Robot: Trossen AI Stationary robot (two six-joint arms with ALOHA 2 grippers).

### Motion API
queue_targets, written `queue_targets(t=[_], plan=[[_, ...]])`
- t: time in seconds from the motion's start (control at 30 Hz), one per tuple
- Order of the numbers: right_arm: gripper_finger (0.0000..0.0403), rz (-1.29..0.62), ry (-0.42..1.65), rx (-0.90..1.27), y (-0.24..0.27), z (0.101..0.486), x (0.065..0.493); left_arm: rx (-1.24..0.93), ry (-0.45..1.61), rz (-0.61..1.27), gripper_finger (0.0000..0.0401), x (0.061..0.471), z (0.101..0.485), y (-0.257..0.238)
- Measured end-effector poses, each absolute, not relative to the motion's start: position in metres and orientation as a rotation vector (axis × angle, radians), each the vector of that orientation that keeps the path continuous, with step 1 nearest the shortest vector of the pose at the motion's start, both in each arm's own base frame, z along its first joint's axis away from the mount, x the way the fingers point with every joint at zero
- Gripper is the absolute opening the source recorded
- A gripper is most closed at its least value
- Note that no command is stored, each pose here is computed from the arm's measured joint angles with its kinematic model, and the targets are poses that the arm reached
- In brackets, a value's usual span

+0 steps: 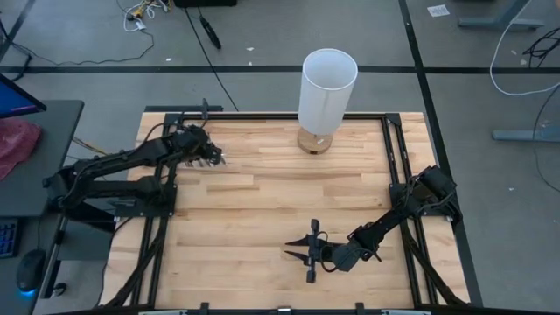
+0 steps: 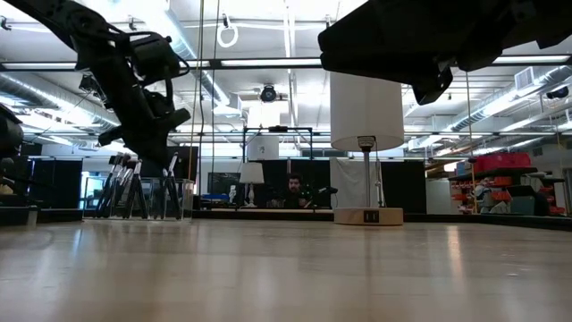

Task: Put items in baskets/containers
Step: Put the black liner brush into the transparent organizer, then return to Home Position

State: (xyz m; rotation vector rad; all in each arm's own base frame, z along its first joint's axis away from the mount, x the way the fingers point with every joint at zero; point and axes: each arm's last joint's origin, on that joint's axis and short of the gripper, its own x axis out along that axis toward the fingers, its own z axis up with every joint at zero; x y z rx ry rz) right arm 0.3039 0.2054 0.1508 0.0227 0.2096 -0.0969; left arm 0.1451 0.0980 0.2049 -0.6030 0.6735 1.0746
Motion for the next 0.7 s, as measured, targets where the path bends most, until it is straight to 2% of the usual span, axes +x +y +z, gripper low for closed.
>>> queue_targets(t=[0.17,0.43,0.57,0.7], plan=[[0.0100,-0.097,0.210,0.022,0.205,0.151,0.304,-0.582,0.656,1.090,0.0069,0.145,0.206,0.100],[0.0100,-0.097,0.210,0.022,0.205,0.151,0.304,-0.501,0.603,1.097,0.0148,0.149,0.212,0.104],[0.0100,-0.097,0.210,0.022,0.205,0.151,0.304,-0.440,0.575,1.123,0.0177,0.151,0.226,0.107],[0.0100,-0.101,0.216,0.017,0.204,0.150,0.304,-0.421,0.546,1.071,0.0187,0.157,0.246,0.107]])
